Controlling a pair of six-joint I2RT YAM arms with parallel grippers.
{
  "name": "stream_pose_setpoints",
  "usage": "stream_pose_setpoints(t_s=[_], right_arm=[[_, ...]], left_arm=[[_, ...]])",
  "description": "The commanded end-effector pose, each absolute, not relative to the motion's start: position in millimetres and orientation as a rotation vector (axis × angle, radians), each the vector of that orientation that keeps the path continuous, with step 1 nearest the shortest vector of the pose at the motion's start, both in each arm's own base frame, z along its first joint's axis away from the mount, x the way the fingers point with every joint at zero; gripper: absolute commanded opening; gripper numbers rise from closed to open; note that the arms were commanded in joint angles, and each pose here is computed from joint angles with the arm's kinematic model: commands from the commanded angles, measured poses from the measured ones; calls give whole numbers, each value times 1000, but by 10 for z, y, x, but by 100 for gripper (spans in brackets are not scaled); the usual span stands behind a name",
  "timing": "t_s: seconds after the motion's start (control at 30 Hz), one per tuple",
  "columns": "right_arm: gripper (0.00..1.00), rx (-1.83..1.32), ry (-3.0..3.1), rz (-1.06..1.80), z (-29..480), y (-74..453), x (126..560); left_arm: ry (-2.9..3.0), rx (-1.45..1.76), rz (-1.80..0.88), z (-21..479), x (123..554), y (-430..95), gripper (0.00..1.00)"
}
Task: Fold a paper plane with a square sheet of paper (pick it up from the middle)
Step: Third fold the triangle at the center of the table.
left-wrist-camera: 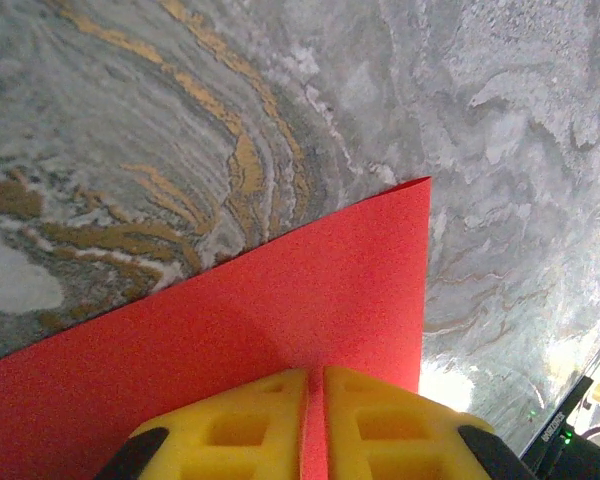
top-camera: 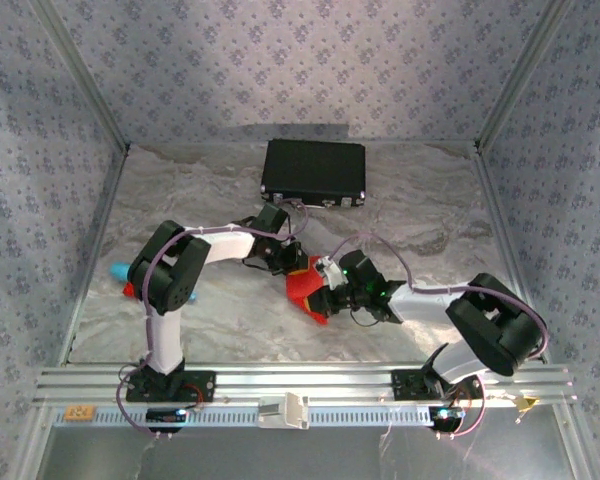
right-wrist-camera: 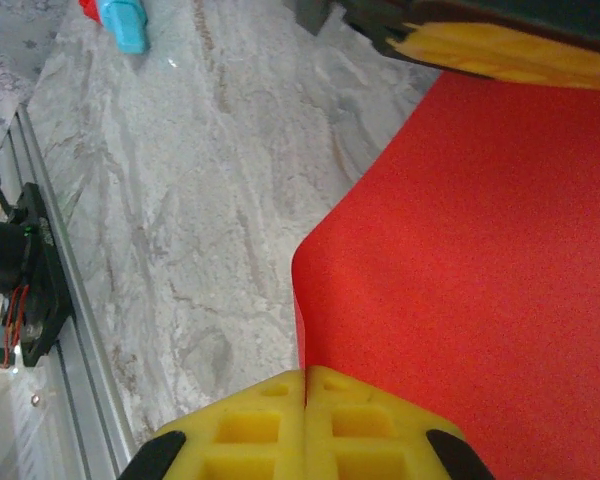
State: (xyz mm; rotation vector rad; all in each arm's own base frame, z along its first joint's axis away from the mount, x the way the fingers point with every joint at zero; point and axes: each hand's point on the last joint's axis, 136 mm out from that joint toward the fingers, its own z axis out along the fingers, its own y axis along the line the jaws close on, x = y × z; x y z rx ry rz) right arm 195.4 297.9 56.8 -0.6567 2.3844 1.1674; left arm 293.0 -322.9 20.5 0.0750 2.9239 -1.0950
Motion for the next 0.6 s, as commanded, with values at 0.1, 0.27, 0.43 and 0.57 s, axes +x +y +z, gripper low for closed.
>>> stream_pose_setpoints(t_s=[0.1,0.27,0.43,0.57], right_arm=[[0,-597,2415,1106,541,2927,2150],[0,-567,2447,1043,489,2869,2250],[0,-541,2490,977,415,2813,2297],[0,-539,2503,968,401,2803,2290]], left_arm=[[3016,74,-991,-47,2807,-3110,13],[3007,71,-1006,-25,2819,-3124,13],[2998,72,-1013,-3,2814,-3137,13],[2996,68,-1019,3,2799,-3139,13]])
